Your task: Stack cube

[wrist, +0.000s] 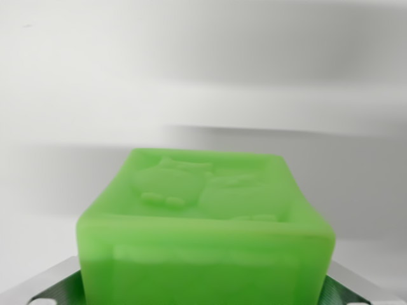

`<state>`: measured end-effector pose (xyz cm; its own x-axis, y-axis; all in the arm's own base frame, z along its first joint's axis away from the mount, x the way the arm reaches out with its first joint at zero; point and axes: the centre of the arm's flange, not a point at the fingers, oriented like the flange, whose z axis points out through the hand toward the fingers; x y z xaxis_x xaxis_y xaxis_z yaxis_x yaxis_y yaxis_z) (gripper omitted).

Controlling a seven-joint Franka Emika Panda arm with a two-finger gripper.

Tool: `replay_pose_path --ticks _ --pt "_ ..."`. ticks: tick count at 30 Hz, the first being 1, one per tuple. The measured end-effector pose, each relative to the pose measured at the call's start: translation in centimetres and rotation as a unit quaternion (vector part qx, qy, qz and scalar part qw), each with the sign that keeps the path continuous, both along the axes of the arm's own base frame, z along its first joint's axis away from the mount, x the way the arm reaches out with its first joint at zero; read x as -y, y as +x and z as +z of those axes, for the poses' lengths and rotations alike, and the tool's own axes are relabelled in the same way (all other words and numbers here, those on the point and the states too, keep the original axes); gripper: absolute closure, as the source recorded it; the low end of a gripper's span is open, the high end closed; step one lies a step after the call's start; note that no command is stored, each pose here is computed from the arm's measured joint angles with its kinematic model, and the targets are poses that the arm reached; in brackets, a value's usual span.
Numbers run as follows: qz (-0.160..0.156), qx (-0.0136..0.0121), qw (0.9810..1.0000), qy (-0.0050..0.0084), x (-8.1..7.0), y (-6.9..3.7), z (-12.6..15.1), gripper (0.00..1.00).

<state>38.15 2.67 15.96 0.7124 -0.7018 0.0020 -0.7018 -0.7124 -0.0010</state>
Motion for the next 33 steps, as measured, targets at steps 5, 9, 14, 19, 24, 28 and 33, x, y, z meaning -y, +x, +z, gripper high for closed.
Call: replay_pose_path --ticks 5,9,14,19,24,28,33 --pt "0.0 0.0002 1.0 0.0 0.0 0.0 1.3 1.0" --pt "-0.001 0.0007 1.0 -0.0001 0.0 0.0 2.5 1.0" --pt "-0.001 0.0016 1.0 -0.0003 0.0 0.1 4.1 1.0" --pt "0.006 0.0022 1.0 -0.0003 -0.5 0.1 4.7 1.0" --pt "0.018 0.0001 0.9998 -0.0003 -1.4 0.1 4.7 1.0" --pt "0.026 -0.0005 0.9997 -0.0004 -2.0 0.2 4.8 1.0" --pt "0.036 -0.0003 0.9994 -0.0003 -2.8 0.3 5.0 1.0"
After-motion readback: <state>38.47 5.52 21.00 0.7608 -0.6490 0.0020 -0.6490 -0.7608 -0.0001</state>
